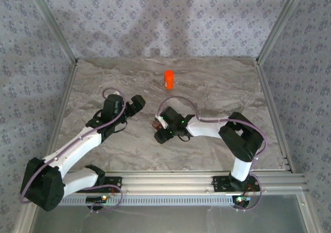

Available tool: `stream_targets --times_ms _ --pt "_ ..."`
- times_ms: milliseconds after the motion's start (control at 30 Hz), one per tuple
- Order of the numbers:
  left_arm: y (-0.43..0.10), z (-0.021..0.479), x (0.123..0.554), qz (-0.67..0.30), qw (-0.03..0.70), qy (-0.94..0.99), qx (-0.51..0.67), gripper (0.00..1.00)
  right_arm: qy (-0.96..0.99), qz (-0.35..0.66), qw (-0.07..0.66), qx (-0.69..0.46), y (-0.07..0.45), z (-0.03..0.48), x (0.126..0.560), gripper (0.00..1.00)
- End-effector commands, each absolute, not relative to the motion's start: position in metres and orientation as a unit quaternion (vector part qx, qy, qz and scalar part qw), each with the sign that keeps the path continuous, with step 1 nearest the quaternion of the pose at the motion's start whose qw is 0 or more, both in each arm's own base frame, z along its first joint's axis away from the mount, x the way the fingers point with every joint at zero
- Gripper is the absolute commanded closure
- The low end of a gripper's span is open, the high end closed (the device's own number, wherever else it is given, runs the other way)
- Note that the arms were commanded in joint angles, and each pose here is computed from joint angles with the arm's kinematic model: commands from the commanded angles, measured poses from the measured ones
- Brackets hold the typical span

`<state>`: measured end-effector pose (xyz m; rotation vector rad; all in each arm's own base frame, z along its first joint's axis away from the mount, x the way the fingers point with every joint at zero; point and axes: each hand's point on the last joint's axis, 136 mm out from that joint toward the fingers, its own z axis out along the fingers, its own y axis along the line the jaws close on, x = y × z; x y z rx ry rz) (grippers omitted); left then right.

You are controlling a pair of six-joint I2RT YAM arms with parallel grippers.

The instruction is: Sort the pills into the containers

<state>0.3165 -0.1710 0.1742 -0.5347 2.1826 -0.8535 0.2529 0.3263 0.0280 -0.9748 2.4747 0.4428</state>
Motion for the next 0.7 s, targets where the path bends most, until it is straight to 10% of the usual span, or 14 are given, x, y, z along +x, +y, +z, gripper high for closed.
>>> stream_targets --times_ms 0,667 --pt "-0.171 0.175 0.317 -0.335 0.364 0.845 -0.202 0.02 0.919 0.099 0.209 -0.32 0.29 0.021 0.253 0.17" --pt "-0.179 0.179 0.318 -0.333 0.357 0.855 -0.173 0.02 0.968 0.064 0.193 -0.148 0.21 0.032 0.278 0.16"
